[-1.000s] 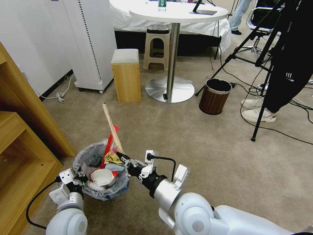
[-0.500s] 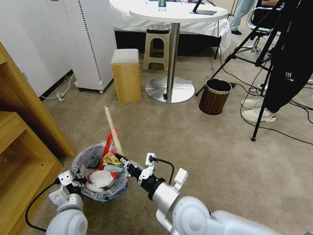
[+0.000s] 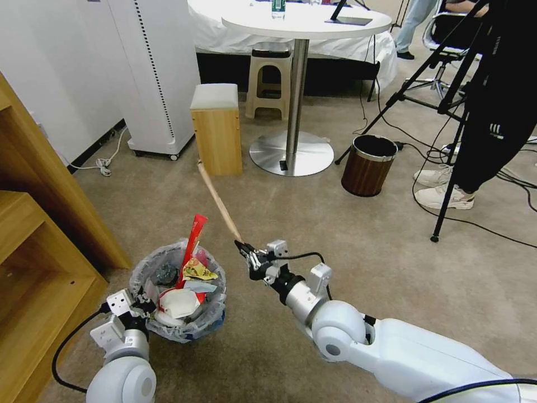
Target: Pick up the trash bin and place the garbage on the floor into it.
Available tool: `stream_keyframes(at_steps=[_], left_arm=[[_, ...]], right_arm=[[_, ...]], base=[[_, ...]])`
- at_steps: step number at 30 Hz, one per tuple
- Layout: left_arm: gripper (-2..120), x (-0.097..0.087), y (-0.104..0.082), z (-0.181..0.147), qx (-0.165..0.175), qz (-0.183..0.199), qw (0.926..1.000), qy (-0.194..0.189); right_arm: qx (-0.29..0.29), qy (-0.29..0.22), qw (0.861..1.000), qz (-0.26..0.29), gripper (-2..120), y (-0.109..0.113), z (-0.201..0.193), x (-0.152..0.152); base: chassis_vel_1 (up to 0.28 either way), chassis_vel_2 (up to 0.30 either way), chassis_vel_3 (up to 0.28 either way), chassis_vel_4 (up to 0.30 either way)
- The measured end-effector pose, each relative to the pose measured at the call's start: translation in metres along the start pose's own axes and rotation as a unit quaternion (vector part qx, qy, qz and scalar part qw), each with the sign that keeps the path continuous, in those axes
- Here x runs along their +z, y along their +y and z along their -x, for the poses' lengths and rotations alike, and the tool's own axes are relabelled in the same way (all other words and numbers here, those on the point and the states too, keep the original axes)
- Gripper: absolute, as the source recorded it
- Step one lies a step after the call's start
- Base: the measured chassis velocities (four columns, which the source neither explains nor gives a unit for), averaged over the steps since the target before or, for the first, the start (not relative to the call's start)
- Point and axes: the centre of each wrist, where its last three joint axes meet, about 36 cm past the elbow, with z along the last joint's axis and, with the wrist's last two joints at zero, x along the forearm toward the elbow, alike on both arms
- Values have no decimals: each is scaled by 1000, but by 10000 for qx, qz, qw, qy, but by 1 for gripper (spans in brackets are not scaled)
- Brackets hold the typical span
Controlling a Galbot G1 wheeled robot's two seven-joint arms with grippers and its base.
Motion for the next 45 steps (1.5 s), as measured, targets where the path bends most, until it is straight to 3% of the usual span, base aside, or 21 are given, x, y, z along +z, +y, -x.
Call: stream_keyframes(at_steps=[4,12,17,22,45], left_arm=[[1,2,0,-2,7,10,10000,7],[1,-3,-5,-9,161,6,9999,-63],[1,-4,-5,-10,187,24,9998,-72],[1,-6,-4,-9,187,48,9998,-84],[1,-7,-7,-12,243,35,9997,-86]], right_arm=[[-62,-206,9981,-583,0,-14,9,8],[18,-254,9945,-1020,0,-20,30,8],[-164,-211,9934,-1118,0,-19,35,7],[-540,-17,9951,-822,0,-5,33,3],[-1677,159,9751,-1445,0,7,61,15]], base=[[0,0,0,0],[0,0,0,0],[0,0,0,0],[0,0,0,0],[0,0,0,0]])
